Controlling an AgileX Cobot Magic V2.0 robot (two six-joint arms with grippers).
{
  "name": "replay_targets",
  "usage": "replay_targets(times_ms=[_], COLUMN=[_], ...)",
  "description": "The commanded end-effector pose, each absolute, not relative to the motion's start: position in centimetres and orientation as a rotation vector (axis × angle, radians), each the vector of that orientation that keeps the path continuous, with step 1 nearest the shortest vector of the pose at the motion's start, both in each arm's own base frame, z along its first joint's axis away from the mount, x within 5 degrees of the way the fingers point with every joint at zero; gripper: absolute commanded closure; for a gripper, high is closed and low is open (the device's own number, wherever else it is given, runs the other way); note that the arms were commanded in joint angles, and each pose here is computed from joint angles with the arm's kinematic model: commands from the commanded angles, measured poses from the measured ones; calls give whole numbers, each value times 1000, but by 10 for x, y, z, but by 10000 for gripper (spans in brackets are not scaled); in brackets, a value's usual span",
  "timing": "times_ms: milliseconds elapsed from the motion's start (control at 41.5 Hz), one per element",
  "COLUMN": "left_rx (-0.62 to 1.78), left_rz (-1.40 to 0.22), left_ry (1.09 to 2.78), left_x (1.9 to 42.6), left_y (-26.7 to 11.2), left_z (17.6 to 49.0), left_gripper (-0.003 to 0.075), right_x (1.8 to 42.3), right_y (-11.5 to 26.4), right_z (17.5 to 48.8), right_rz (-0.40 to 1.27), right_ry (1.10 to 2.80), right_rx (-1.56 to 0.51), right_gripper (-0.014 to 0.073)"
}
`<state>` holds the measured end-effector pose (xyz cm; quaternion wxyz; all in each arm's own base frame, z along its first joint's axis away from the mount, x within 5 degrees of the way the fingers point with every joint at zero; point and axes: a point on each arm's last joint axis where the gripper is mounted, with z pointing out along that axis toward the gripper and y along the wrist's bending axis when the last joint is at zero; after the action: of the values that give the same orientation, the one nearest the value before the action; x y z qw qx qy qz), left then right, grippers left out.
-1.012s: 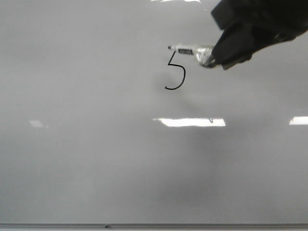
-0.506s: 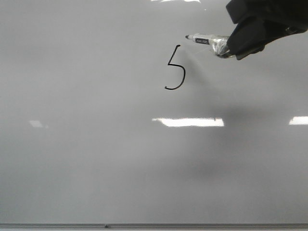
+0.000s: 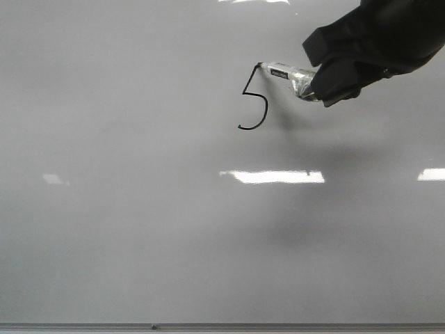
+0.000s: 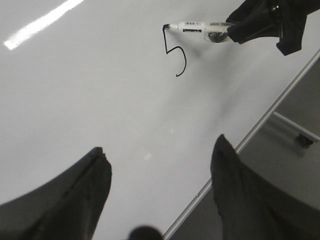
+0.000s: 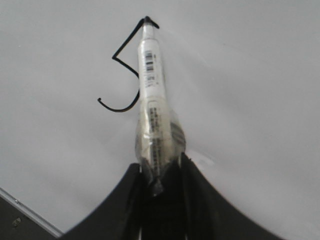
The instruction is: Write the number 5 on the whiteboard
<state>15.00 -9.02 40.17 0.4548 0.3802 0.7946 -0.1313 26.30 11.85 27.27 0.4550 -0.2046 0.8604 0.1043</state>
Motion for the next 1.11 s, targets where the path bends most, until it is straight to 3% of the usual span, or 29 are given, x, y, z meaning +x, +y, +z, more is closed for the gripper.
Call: replay_targets(times_ms=[0, 386, 627, 771, 867, 1084], left_rx=[866, 863, 885, 952, 1045, 1253], left_rz=[-349, -348, -339, -338, -407, -567], left_ry=[1878, 1875, 1868, 1869, 1873, 1776], left_x=[149, 149, 148, 148, 151, 158], left_y=[-90, -90, -90, -92, -101, -123], left_z=[417, 418, 419, 416, 410, 400], left_gripper=[293, 292, 292, 292, 292, 289], right_x=[267, 269, 229, 187, 153, 123], right_y=[113, 101, 115, 116, 115, 111], right_z=[290, 290, 320, 337, 339, 332], right_rz=[242, 221, 303, 321, 316, 309], right_ry=[2040, 2073, 2014, 2013, 2033, 2081], right_rx=[-469, -436, -549, -767, -1021, -1329], right_gripper=[664, 664, 664, 664, 664, 664])
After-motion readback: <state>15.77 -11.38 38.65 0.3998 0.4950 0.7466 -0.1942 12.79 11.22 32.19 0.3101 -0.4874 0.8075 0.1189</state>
